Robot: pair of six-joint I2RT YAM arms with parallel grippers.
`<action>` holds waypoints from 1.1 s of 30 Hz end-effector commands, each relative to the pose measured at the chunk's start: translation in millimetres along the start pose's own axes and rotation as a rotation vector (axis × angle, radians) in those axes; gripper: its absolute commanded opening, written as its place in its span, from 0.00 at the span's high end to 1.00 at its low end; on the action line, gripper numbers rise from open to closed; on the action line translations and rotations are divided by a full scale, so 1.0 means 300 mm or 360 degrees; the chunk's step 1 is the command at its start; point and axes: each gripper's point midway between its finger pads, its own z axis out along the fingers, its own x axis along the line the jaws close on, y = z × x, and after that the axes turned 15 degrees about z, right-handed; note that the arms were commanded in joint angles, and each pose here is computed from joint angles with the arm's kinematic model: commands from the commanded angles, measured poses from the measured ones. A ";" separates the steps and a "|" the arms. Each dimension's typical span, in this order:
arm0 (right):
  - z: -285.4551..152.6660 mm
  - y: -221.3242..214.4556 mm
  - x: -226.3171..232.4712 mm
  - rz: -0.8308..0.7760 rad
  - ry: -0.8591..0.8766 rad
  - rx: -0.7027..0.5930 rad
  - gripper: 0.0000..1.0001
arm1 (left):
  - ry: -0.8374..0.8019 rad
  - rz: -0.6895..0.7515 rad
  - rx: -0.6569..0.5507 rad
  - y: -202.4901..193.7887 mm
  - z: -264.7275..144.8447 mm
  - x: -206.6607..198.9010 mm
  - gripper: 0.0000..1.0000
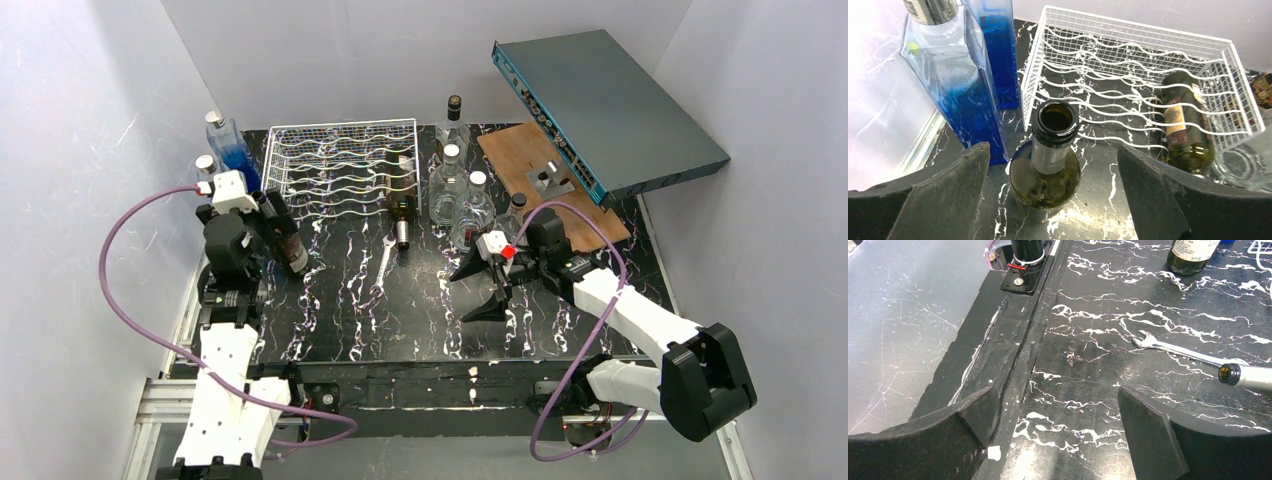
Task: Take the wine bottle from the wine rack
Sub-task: Place the wine bottle at the center of the board, then pick up the wine bottle from the wine rack.
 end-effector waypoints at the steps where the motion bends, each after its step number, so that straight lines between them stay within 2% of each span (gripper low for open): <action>1: -0.009 0.020 0.013 -0.0057 0.0018 -0.0019 0.02 | 0.0029 -0.0139 0.0057 0.043 -0.088 0.022 0.02; 11: -0.012 0.018 0.013 -0.0071 0.0014 -0.0009 0.02 | -0.0153 -0.0310 0.0109 0.100 -0.304 -0.025 0.02; 17: -0.014 0.016 0.010 -0.0074 0.0005 -0.0005 0.02 | -0.0442 -0.0397 0.0144 0.144 -0.409 -0.124 0.02; 25: -0.019 0.017 0.009 -0.0078 -0.0002 -0.0009 0.02 | -0.0854 -0.0540 0.0311 0.191 -0.457 -0.274 0.02; 33: -0.020 0.014 0.005 -0.0080 -0.0010 -0.0008 0.02 | -0.1064 -0.0530 0.0440 0.182 -0.472 -0.365 0.02</action>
